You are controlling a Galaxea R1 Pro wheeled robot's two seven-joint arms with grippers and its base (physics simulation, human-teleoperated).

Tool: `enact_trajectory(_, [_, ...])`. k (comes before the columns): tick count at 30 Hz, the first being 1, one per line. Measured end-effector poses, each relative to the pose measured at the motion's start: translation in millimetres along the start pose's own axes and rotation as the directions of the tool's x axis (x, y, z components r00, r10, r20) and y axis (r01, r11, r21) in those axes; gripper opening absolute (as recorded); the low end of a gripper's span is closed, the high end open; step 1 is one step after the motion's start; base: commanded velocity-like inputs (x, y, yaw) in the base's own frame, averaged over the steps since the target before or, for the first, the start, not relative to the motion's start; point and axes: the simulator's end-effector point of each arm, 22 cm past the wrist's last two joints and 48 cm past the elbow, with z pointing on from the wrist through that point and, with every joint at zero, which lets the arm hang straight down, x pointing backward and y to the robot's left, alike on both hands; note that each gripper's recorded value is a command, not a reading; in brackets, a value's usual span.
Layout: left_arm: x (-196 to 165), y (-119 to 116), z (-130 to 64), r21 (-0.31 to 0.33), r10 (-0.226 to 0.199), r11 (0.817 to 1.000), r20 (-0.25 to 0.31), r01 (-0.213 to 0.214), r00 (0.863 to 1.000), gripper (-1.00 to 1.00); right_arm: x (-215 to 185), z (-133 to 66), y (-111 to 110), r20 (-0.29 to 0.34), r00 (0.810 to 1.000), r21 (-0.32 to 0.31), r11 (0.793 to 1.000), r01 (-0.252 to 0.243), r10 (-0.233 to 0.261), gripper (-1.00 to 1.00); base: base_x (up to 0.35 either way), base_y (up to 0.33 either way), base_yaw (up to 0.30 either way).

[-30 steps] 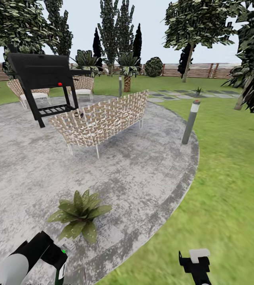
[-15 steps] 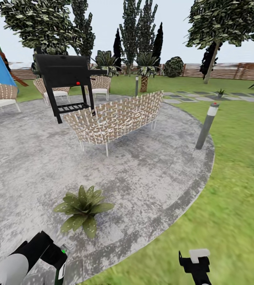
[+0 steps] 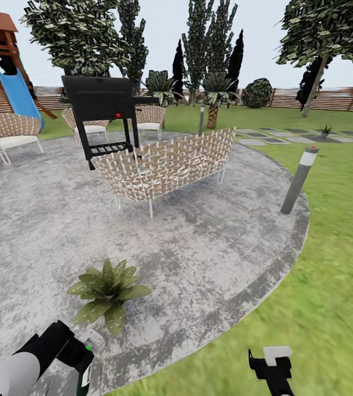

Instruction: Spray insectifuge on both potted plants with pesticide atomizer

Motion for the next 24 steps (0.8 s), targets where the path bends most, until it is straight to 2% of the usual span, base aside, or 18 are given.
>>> enact_trajectory(13, [0.1,0.0,0.0,0.000,0.000,1.000,0.000,0.000,1.000,-1.00,0.5,-0.3,1.4,-0.001,1.000,-0.002,1.000,-0.001,0.001,1.00,0.131,-0.273,0.270])
enact_trajectory(24, [-2.0,-4.7,1.7,0.006,0.004,1.000,0.000,-0.004,1.000,-1.00,0.7,-0.3,1.5,-0.002,1.000,-0.002,1.000,-0.001,0.001,1.00,0.009,-0.273,0.276])
